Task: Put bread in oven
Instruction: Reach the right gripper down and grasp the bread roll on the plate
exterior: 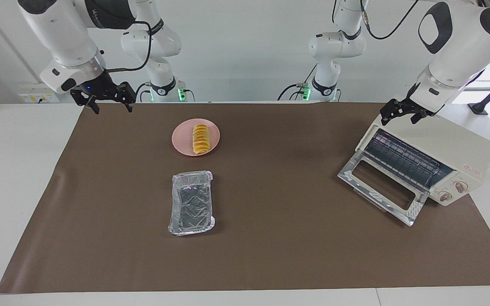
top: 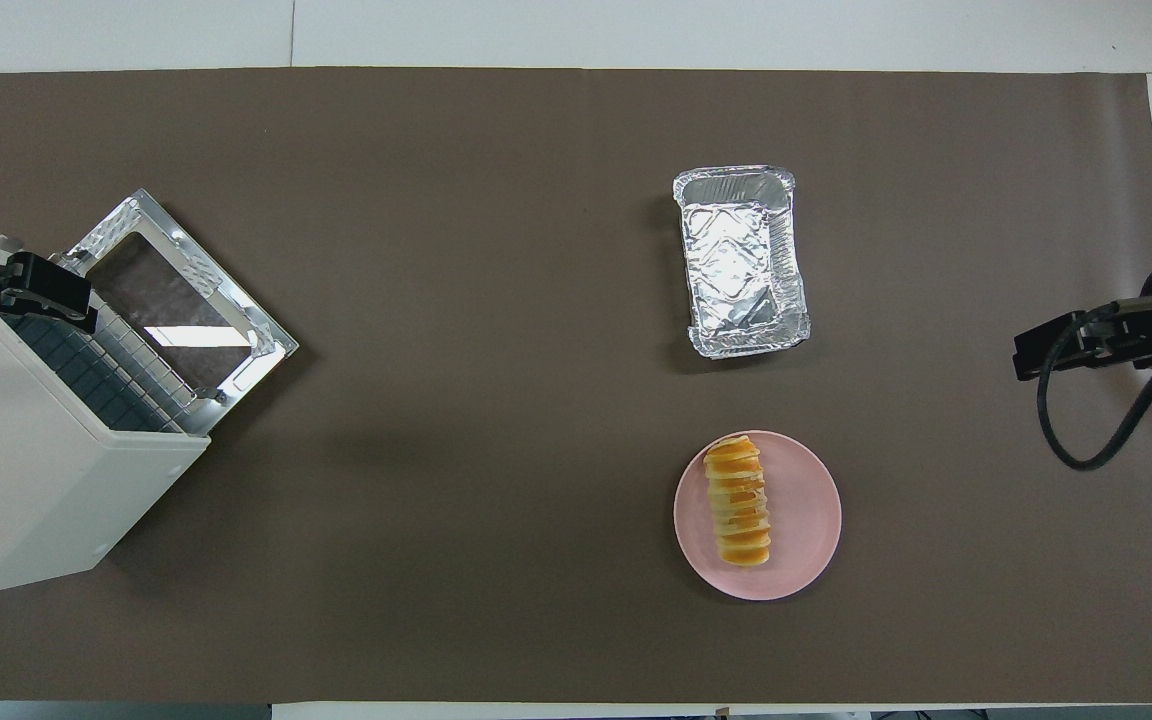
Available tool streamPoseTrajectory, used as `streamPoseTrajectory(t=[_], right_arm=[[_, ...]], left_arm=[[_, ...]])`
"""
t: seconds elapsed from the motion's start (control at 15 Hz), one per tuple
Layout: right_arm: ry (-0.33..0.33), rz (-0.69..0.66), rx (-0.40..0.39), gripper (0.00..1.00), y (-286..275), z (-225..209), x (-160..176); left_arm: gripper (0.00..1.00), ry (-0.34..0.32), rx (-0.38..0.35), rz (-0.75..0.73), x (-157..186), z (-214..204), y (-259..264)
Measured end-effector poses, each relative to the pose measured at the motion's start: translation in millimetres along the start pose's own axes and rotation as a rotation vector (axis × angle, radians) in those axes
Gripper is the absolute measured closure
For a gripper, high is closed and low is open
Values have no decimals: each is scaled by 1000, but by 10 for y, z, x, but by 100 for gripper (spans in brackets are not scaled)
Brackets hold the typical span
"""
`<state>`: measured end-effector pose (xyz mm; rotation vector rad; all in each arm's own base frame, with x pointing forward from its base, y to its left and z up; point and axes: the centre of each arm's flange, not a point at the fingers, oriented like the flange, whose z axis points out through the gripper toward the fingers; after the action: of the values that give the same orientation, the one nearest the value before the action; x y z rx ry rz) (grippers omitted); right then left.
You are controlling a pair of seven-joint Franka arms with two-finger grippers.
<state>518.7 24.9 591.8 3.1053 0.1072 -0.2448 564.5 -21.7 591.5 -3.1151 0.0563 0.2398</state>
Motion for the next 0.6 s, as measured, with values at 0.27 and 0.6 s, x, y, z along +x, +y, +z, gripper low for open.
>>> streamPoseTrajectory(t=[0.27,0.6], right_arm=[[-12,15,-19,0,-668,466,-276],[-11,10,19,0,-1076,1081,-697]], left_arm=[[0,0,0,0,0,0,0],[0,0,0,0,0,0,0]])
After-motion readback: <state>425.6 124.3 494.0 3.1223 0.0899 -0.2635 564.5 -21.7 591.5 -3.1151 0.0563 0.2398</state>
